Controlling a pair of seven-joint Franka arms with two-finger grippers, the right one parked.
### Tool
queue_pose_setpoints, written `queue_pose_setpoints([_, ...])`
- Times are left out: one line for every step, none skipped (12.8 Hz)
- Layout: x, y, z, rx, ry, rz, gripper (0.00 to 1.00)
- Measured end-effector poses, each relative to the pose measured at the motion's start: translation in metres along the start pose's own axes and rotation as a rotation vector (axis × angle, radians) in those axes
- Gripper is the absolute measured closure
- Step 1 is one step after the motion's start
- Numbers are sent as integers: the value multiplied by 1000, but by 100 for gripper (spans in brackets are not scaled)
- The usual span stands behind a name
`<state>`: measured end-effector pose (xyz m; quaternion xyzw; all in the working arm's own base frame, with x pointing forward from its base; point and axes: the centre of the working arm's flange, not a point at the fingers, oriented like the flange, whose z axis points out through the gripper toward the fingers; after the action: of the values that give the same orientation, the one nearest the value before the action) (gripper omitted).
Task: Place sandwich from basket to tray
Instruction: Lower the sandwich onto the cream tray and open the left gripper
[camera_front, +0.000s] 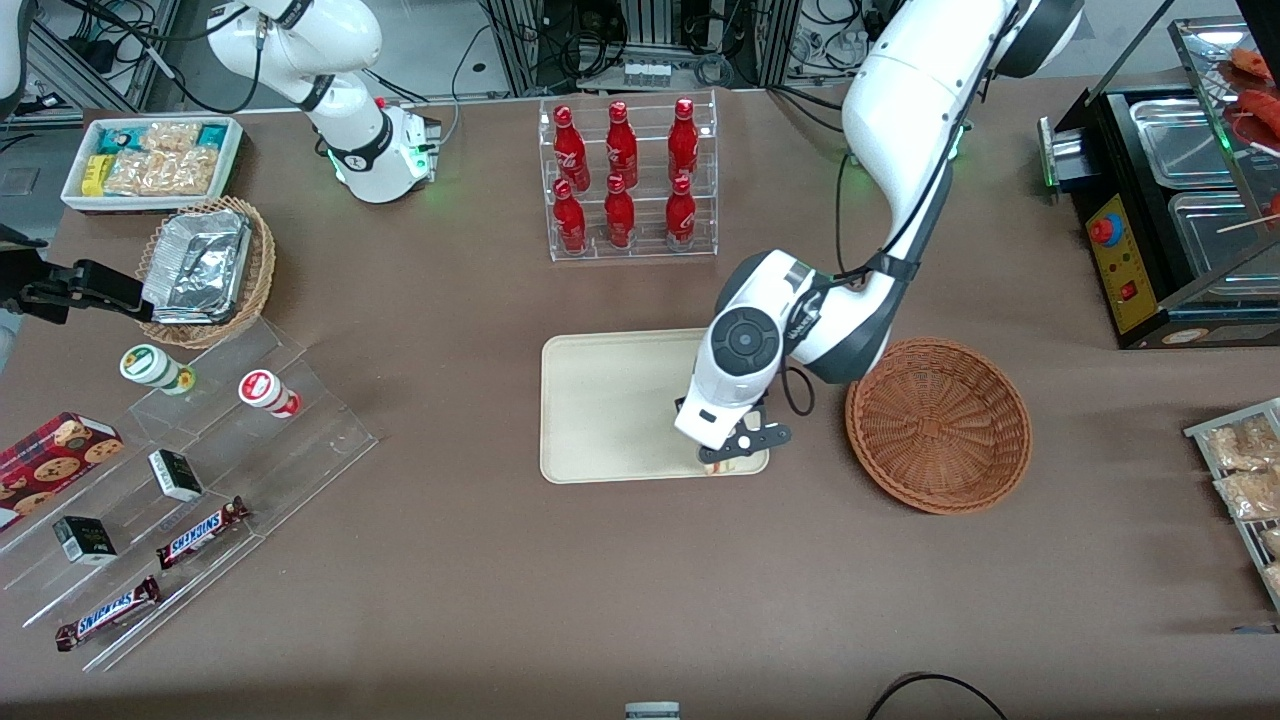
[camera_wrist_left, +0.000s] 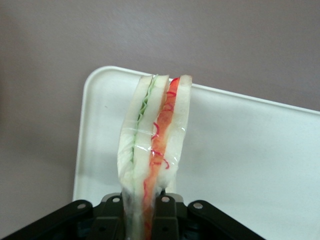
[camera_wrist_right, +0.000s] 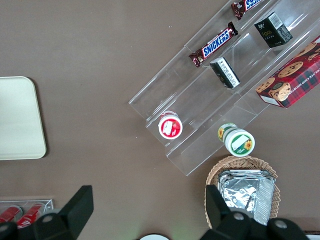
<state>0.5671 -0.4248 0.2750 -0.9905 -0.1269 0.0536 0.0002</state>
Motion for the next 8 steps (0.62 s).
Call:
queue_pose_setpoints([-7,7,1,-1,1,-8,82])
queue_pose_setpoints([-14,14,1,-1,2,-13,82])
queue_pose_setpoints([-25,21,3,2,2,-15,82])
queue_pose_setpoints([-35,29,6,6,0,-18,82])
queue_pose_setpoints([-43,35,10,11,-2,-18,82])
queue_pose_setpoints([-51,40,15,16,-5,-17,82])
queue_pose_setpoints([-57,44,20,23,-9,-16,82])
queue_pose_setpoints([-63,48,26,30,-13,-16,82])
